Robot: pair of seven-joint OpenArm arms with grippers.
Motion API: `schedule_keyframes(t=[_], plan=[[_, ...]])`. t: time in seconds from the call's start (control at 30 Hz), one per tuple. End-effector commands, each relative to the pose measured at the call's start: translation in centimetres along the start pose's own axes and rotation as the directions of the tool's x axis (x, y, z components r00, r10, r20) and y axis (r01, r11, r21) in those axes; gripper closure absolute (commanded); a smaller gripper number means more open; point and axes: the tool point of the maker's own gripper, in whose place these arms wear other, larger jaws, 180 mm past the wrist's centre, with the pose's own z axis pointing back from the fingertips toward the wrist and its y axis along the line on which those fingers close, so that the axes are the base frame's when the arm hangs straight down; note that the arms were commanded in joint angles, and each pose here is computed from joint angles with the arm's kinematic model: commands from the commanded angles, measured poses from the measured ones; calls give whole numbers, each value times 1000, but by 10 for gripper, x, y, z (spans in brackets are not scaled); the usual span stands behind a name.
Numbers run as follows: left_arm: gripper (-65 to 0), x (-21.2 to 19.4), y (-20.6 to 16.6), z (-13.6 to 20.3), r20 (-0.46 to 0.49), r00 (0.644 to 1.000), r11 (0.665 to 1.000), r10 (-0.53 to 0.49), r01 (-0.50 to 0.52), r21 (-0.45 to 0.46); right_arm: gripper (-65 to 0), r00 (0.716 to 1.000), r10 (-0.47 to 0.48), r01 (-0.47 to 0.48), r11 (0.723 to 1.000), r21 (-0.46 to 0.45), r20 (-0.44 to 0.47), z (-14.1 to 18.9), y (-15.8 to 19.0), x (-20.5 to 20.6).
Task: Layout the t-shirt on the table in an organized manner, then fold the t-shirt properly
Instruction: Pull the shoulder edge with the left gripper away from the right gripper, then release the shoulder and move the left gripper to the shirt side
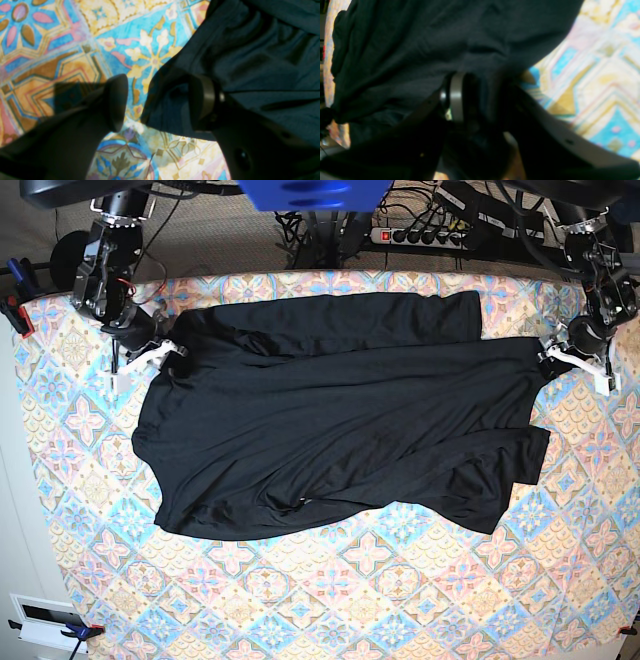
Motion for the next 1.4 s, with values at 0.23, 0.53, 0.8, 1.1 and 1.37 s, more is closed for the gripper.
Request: schedule_keyframes(t=[0.23, 0.53, 0.8, 1.1, 1.37], plan=[[-395, 41, -16, 12, 118, 990, 992, 73, -60, -110, -208, 998, -17, 25, 990, -139, 62, 26, -45, 26], [-395, 84, -13, 51, 289, 875, 900, 389, -293, -324, -208, 982, 60, -43, 995, -94, 178, 32, -13, 82], [-393, 97, 18, 54, 360, 875, 944, 324, -276, -178, -208, 978, 131, -128, 991, -30, 162, 20, 24, 92], [-392, 98, 1, 12, 307, 836, 886, 455, -392, -247, -208, 980, 152, -153, 988, 1, 127, 10, 37, 82], [-392, 90, -39, -32, 209, 831, 843, 515, -447, -299, -208, 980, 151, -153, 988, 0, 126, 10, 37, 81]])
